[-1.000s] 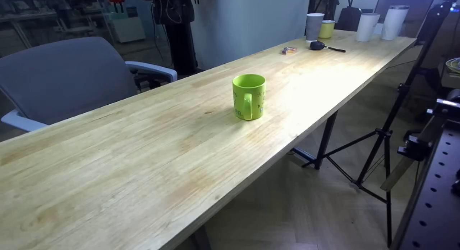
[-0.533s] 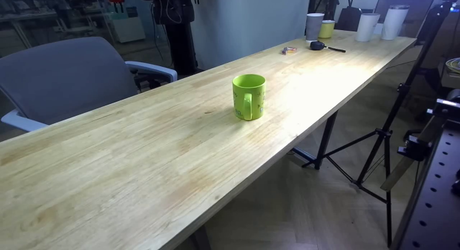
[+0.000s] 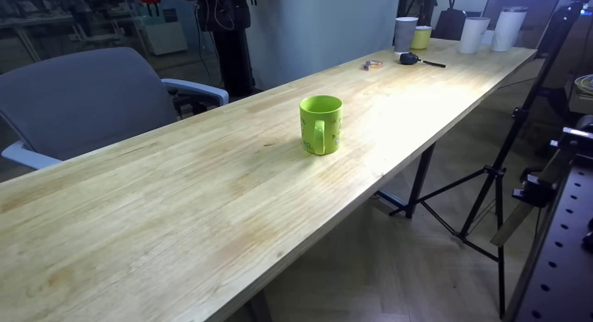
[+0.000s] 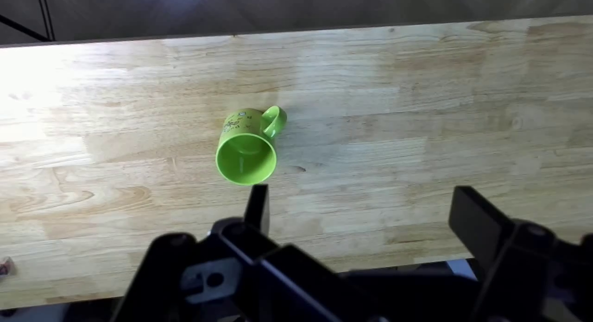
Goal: Pick up the cup and slightly move it to the left. Pick up the cup and move it forward. Pick up the cup and move it to the left.
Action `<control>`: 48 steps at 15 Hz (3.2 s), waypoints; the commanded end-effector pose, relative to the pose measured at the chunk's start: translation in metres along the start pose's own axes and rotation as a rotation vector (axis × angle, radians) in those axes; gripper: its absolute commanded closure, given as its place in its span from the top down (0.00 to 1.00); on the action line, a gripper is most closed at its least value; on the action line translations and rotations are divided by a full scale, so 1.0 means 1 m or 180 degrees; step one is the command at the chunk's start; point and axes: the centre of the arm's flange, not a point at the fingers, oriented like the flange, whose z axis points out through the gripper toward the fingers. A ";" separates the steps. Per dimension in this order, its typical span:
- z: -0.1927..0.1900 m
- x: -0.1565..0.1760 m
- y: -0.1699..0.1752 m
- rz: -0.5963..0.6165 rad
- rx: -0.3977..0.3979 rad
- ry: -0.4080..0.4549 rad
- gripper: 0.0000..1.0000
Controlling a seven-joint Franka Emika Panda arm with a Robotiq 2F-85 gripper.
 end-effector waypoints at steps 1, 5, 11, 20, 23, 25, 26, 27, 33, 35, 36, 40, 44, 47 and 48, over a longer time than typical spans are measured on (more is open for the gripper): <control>0.013 0.038 0.042 0.0218 -0.0153 -0.0009 1.00; 0.035 0.059 0.087 0.0443 -0.0344 0.0048 1.00; 0.071 0.090 0.106 0.0595 -0.0222 0.0075 1.00; 0.131 0.117 0.125 0.0728 -0.0212 -0.0192 1.00; 0.152 0.119 0.132 0.0759 -0.0244 -0.0306 1.00; 0.163 0.120 0.135 0.0770 -0.0263 -0.0367 1.00; 0.169 0.120 0.135 0.0773 -0.0275 -0.0395 1.00; 0.173 0.121 0.136 0.0774 -0.0279 -0.0416 1.00; 0.192 0.121 0.134 0.0764 -0.0292 -0.0472 1.00; 0.199 0.121 0.132 0.0749 -0.0306 -0.0471 1.00; 0.202 0.120 0.131 0.0746 -0.0302 -0.0479 1.00; 0.216 0.118 0.129 0.0715 -0.0339 -0.0460 1.00; 0.228 0.111 0.132 0.0697 -0.0386 -0.0499 1.00; 0.231 0.107 0.131 0.0669 -0.0346 -0.0537 1.00; 0.231 0.107 0.131 0.0666 -0.0348 -0.0539 1.00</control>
